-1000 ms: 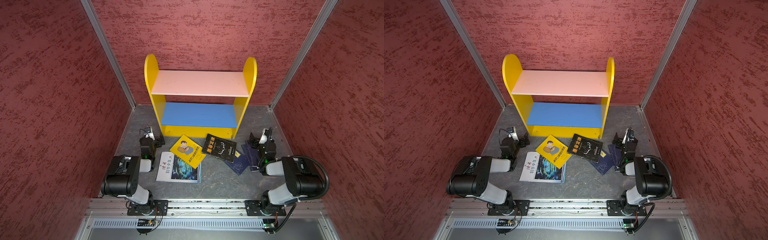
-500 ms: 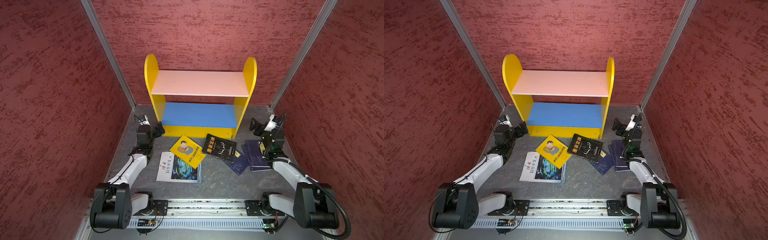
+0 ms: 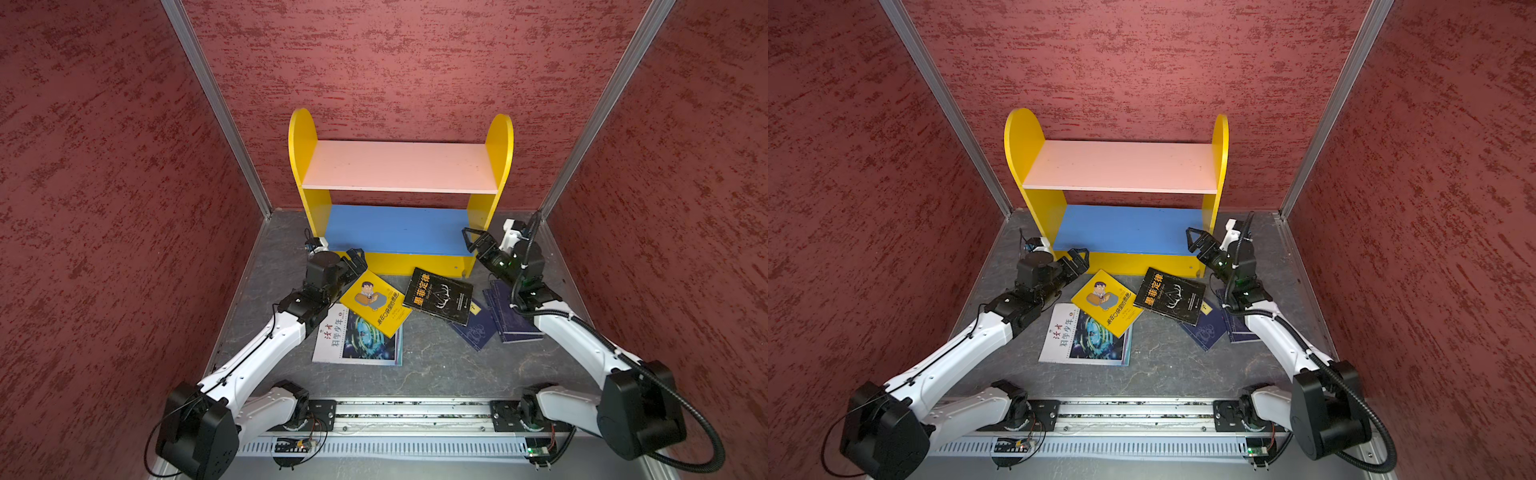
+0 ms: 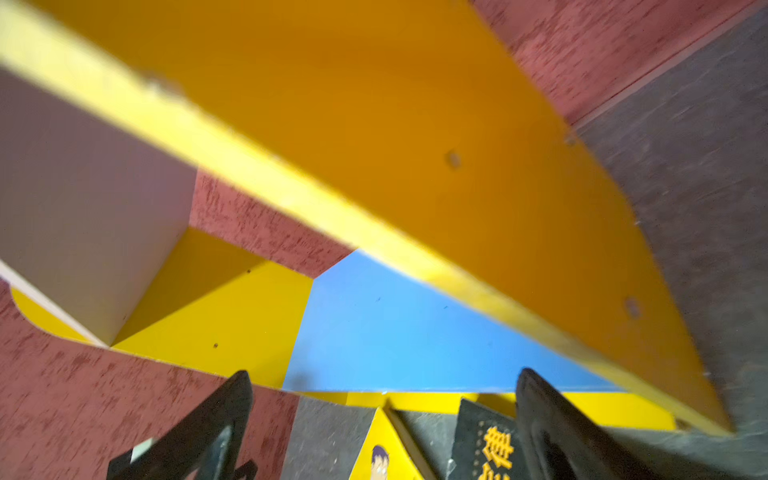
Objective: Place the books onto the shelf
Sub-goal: 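Reach both grippers forward toward the yellow cartoon book near the shelf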
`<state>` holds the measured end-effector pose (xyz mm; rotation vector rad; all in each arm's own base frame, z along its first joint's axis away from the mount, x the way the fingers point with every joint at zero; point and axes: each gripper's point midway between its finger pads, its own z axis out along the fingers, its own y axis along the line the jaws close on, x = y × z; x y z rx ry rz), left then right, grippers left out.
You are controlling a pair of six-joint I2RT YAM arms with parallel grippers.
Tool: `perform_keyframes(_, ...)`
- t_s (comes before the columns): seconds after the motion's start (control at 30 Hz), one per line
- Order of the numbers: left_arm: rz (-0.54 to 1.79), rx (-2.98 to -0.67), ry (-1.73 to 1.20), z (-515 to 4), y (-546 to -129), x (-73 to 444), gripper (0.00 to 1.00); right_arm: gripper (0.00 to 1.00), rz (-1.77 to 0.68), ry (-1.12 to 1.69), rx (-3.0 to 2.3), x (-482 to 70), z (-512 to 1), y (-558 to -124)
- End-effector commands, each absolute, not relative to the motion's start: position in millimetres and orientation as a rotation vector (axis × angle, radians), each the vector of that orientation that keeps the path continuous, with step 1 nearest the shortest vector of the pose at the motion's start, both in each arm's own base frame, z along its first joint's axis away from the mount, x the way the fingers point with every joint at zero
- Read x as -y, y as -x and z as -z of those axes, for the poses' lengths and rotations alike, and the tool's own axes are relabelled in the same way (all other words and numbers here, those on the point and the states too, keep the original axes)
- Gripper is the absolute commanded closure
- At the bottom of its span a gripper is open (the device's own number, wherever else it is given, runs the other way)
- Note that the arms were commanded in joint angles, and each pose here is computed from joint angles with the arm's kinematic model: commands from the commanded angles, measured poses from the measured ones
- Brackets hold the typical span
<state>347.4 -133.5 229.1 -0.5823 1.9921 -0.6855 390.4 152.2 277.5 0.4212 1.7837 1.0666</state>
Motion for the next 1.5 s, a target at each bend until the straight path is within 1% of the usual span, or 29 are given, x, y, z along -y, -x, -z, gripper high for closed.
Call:
perform_keyframes(0.0,0.748,-1.984,0.601,-258,-336,148,0.01,0.01,-1.094,-0.34,-1.716,-175,-327,-385)
perform_keyframes(0.1,0.76,-1.931,0.481,-285,-330,163,0.01,0.01,-1.193,-0.237,-1.601,-191,-357,-377)
perform_keyframes(0.13,0.806,-1.894,0.458,-292,-331,168,0.01,0.01,-1.249,-0.24,-1.569,-194,-360,-376)
perform_keyframes(0.2,0.91,-1.799,0.473,-298,-336,175,0.01,0.01,-1.267,-0.258,-1.595,-196,-357,-378)
perform_keyframes(0.27,1.009,-1.717,0.374,-310,-333,186,0.01,0.01,-1.269,-0.231,-1.62,-201,-362,-380)
perform_keyframes(0.37,1.006,-1.729,0.416,-310,-330,171,0.01,0.01,-1.312,-0.184,-1.607,-210,-361,-381)
perform_keyframes(0.53,1.018,-1.79,0.464,-300,-335,155,0.01,0.01,-1.23,-0.315,-1.711,-203,-333,-401)
perform_keyframes(0.63,0.97,-1.865,0.525,-286,-342,146,0.01,0.01,-1.137,-0.38,-1.766,-195,-312,-410)
perform_keyframes(0.77,0.954,-1.997,0.639,-253,-356,125,0.0,0.01,-1.004,-0.427,-1.854,-187,-280,-419)
perform_keyframes(0.87,0.98,-2.067,0.723,-233,-359,106,0.01,0.01,-0.908,-0.404,-1.936,-193,-258,-424)
perform_keyframes(0.97,1.003,-2.105,0.746,-218,-356,94,0.01,0.01,-0.816,-0.346,-2.004,-210,-237,-426)
perform_keyframes(1.1,0.998,-2.183,0.827,-194,-347,83,0.01,0.01,-0.736,-0.25,-2.072,-241,-215,-421)
perform_keyframes(1.3,1.005,-2.286,0.932,-166,-327,90,0.01,0.01,-0.768,0.026,-2.173,-293,-189,-407)
perform_keyframes(1.4,0.954,-2.323,1.014,-149,-310,91,0.01,0.01,-0.742,0.147,-2.195,-304,-183,-399)
perform_keyframes(1.47,0.975,-2.314,1.062,-141,-302,98,0.01,0.01,-0.755,0.231,-2.201,-311,-183,-394)
